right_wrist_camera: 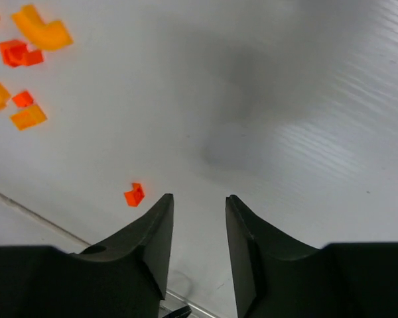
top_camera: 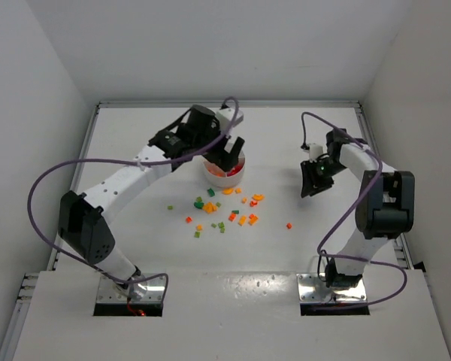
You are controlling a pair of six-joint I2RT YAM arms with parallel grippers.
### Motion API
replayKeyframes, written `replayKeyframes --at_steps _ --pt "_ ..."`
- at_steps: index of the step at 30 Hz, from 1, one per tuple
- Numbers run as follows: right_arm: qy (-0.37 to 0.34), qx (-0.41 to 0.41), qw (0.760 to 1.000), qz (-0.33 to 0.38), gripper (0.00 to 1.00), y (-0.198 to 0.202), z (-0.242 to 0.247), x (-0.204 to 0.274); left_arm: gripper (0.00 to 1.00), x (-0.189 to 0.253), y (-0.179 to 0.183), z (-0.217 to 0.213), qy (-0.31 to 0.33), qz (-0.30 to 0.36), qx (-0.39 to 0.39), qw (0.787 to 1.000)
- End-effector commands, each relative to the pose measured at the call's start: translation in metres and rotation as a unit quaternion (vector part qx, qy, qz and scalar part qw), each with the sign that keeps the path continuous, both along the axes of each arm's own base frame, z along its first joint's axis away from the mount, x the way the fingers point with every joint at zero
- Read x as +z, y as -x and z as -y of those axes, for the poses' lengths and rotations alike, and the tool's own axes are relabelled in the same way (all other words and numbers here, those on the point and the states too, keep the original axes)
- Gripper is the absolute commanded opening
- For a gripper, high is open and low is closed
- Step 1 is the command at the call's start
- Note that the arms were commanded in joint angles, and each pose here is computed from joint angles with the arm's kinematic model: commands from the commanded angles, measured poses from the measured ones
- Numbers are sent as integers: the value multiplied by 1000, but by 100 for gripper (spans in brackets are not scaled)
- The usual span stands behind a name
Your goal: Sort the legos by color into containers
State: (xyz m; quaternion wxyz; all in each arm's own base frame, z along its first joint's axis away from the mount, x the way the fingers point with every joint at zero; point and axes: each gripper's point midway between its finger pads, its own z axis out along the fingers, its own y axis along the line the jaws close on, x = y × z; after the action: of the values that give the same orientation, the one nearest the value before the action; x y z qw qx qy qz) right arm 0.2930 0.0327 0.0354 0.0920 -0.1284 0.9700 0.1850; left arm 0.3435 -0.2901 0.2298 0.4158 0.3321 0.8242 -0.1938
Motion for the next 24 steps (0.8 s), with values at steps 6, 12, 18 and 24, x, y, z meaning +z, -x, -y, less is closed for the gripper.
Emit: replayKeyframes --at_steps 6,12,18,24 --pt "15 145 989 -5 34 38 -42 2 99 19 -40 -109 22 -38 134 990" --pt "25 167 986 -6 34 47 -55 0 99 1 -12 -118 37 -58 77 995" --pt "45 200 979 -22 34 68 -64 -5 99 -15 0 -124 30 -60 78 995" --pt "96 204 973 -38 51 75 -60 -21 99 -14 -4 -129 29 -55 93 994"
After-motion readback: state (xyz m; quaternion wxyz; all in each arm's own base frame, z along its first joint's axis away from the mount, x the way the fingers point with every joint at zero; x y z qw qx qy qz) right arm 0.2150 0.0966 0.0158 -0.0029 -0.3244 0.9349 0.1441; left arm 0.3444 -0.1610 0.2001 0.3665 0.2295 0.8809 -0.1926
